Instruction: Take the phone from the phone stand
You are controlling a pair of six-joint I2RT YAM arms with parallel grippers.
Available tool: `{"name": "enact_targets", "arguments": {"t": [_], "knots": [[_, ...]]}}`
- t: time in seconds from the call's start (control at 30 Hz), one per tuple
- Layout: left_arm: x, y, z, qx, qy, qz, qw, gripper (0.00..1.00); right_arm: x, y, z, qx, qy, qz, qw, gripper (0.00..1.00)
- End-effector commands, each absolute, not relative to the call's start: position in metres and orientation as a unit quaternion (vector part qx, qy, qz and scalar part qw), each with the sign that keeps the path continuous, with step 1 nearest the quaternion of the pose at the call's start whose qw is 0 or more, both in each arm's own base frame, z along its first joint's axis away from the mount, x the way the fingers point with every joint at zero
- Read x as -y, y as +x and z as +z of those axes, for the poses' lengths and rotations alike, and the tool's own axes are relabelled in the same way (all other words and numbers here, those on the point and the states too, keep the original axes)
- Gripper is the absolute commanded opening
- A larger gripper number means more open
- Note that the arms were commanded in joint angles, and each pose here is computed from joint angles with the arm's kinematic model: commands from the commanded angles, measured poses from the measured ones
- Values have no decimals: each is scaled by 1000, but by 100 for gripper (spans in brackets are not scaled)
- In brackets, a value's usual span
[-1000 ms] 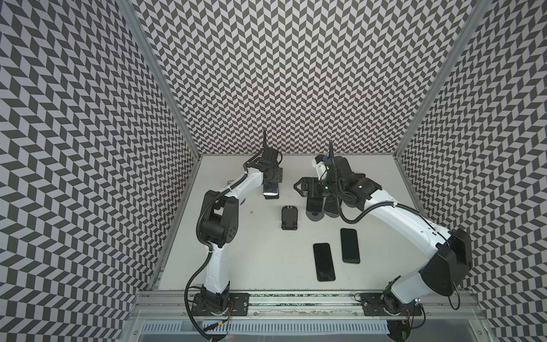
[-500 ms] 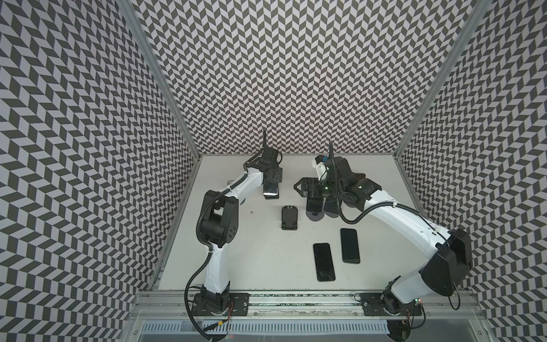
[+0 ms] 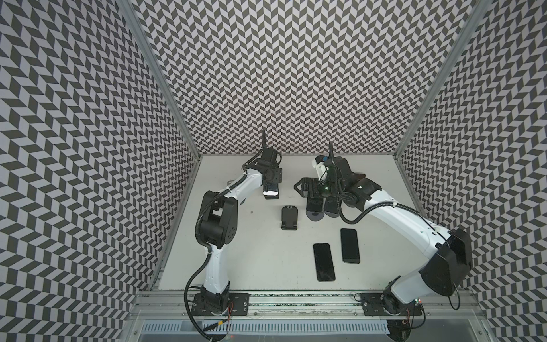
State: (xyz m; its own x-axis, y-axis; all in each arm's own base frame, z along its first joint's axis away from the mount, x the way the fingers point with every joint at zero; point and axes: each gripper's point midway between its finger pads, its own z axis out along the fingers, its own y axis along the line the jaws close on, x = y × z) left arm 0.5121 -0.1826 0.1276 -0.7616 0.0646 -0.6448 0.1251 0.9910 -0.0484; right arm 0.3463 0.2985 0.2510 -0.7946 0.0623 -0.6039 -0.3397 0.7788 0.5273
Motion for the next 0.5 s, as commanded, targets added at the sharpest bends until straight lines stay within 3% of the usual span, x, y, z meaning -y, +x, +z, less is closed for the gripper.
{"name": "enact_targets", "arguments": {"t": [0.0, 0.47], "knots": [[188, 507, 144, -931, 57, -63, 354, 71, -300, 349, 268, -880, -73, 333, 330, 97], [188, 502, 150, -926, 68, -69, 364, 66, -298, 349, 265, -885, -57, 330, 323, 97]]}}
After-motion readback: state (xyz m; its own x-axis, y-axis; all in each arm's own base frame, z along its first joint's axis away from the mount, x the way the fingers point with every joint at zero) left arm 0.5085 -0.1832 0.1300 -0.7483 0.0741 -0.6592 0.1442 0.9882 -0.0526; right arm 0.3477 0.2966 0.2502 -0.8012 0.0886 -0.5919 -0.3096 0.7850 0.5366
